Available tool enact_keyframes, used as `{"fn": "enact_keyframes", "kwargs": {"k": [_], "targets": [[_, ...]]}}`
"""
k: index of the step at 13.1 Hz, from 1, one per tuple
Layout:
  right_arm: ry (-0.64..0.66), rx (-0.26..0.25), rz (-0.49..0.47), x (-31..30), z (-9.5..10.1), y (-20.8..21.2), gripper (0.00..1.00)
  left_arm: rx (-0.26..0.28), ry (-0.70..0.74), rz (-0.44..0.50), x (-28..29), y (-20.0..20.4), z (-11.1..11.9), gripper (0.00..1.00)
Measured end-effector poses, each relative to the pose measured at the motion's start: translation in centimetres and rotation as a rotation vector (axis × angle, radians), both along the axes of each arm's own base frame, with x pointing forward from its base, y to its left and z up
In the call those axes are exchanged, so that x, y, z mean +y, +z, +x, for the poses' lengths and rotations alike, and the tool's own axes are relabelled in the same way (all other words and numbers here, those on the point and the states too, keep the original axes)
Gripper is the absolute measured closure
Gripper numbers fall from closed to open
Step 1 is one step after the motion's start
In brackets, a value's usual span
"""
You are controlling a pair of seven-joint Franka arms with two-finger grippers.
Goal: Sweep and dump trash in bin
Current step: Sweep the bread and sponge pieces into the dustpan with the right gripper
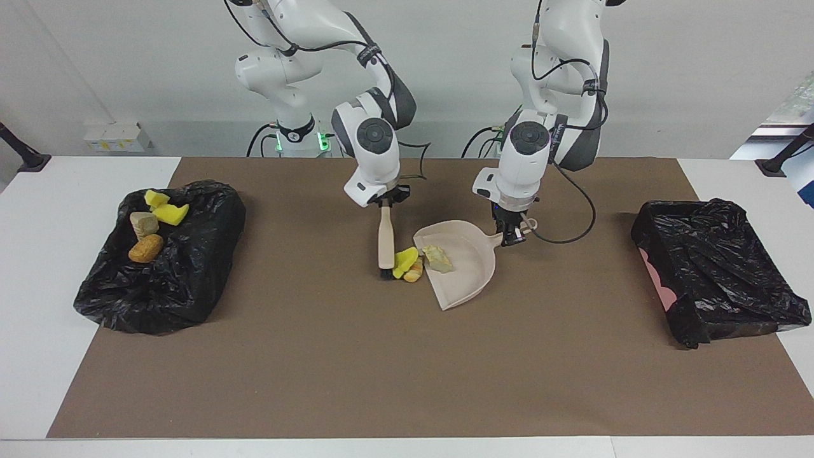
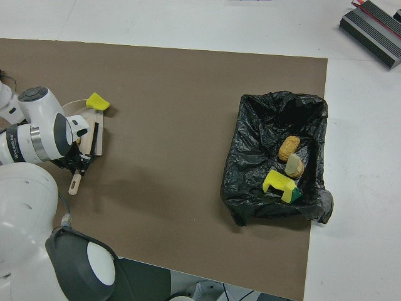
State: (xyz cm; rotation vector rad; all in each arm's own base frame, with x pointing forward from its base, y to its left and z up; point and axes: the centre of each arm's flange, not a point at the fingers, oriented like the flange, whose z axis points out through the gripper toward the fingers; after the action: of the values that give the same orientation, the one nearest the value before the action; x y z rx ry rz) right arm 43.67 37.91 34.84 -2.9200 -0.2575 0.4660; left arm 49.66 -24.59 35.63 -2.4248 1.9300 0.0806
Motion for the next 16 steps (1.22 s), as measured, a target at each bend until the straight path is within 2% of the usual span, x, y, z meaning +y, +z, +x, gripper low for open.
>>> {"fn": "enact_keyframes", "kwargs": {"k": [3, 5, 7, 9, 11, 13, 16], "targets": [[0.032, 0.020, 0.004, -0.6, 0.2, 0.3, 0.74, 0.000, 0.000, 0.000, 0.0, 0.0, 0.0, 0.69], [0.028, 0.041, -0.007, -2.3, 1.0, 2.1, 0.74, 0.000, 0.002, 0.000, 0.1, 0.0, 0.1, 0.69], [0.080, 0.020, -0.053, -6.4, 3.3, 5.4, 0.74, 0.001, 0.002, 0.000, 0.2, 0.0, 0.1, 0.69], [0.120, -0.033, -0.110, -9.5, 5.6, 6.4, 0.74, 0.001, 0.001, 0.000, 0.2, 0.0, 0.1, 0.69], [0.176, -0.066, -0.150, -12.6, 7.8, 5.2, 0.74, 0.001, 0.002, 0.000, 0.2, 0.0, 0.1, 0.69], [0.236, -0.092, -0.188, -13.9, 9.7, 2.2, 0.74, 0.001, 0.001, 0.001, 0.2, 0.0, 0.1, 0.69], [0.290, -0.097, -0.180, -11.2, 10.4, -1.7, 0.74, 0.001, 0.002, 0.001, 0.2, 0.0, 0.1, 0.69]]}}
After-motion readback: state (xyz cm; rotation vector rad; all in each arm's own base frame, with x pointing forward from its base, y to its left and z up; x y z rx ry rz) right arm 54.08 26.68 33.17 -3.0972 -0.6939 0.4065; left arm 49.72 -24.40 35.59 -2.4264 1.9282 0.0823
